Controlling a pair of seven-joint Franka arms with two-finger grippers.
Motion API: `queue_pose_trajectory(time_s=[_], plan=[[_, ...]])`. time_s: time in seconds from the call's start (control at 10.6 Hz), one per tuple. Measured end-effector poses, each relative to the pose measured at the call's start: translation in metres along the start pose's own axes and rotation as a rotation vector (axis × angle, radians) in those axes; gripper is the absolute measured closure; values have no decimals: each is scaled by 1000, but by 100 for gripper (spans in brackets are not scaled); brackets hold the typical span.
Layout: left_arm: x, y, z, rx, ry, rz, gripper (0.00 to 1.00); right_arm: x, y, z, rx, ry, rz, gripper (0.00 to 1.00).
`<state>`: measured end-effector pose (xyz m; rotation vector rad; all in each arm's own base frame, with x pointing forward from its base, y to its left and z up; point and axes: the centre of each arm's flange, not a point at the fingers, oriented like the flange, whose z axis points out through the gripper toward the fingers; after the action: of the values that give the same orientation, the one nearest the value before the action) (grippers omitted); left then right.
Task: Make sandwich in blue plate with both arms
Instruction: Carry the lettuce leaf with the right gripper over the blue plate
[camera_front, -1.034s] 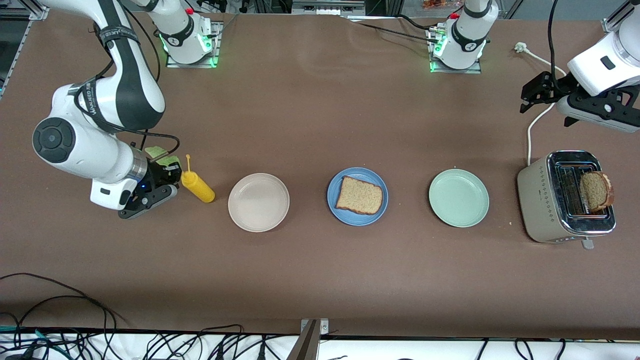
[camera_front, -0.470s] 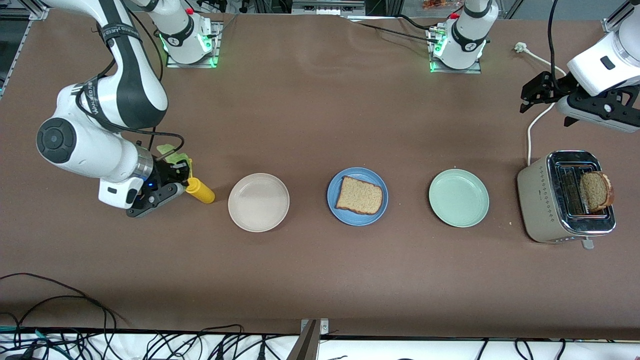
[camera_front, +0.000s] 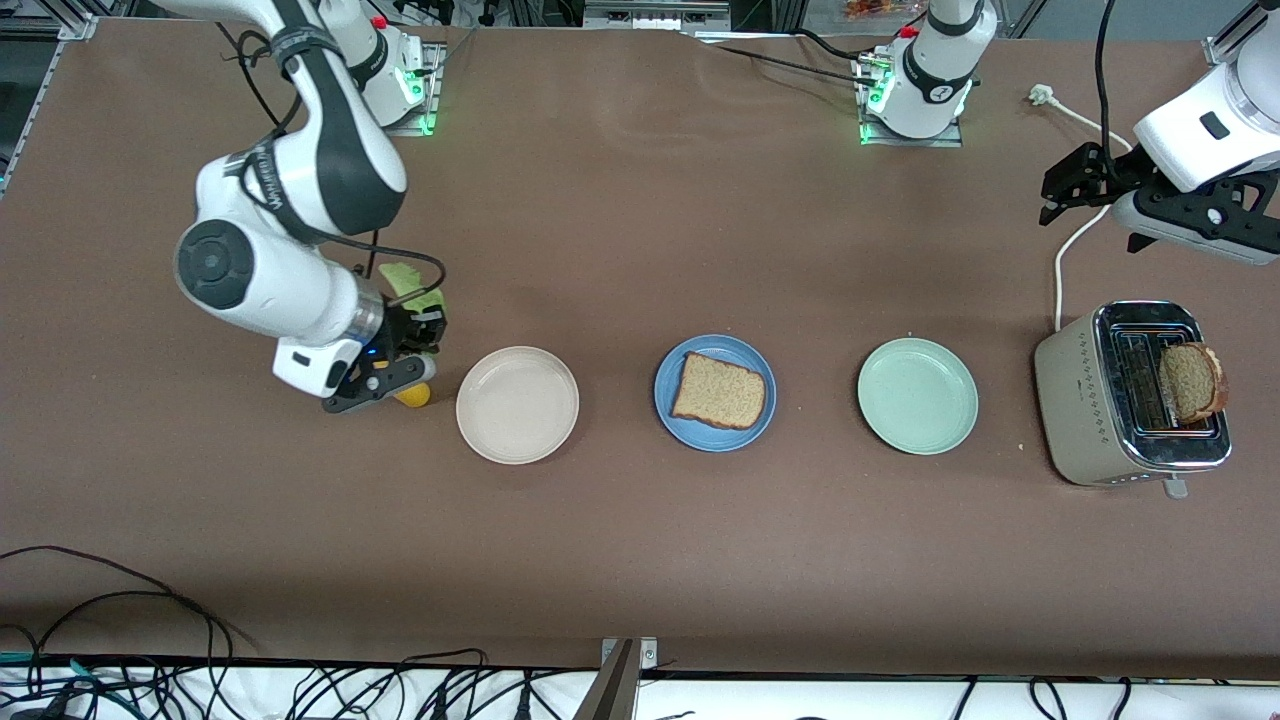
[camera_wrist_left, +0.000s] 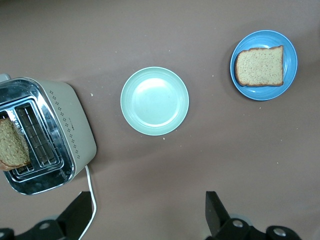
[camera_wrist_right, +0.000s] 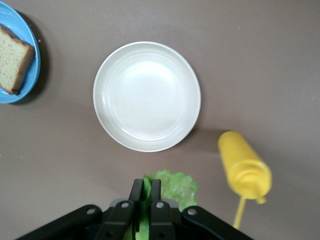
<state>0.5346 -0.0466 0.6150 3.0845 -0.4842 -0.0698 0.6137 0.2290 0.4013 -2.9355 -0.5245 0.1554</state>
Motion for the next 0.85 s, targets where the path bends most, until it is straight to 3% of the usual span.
queue_pose_trajectory(time_s=[0.56, 0.85], plan=[[-1, -1, 0, -1, -2, -3, 0, 1, -133, -16, -36, -19, 332, 91], [-1, -1, 0, -1, -2, -3, 0, 16, -191, -7, -44, 2, 448, 91]])
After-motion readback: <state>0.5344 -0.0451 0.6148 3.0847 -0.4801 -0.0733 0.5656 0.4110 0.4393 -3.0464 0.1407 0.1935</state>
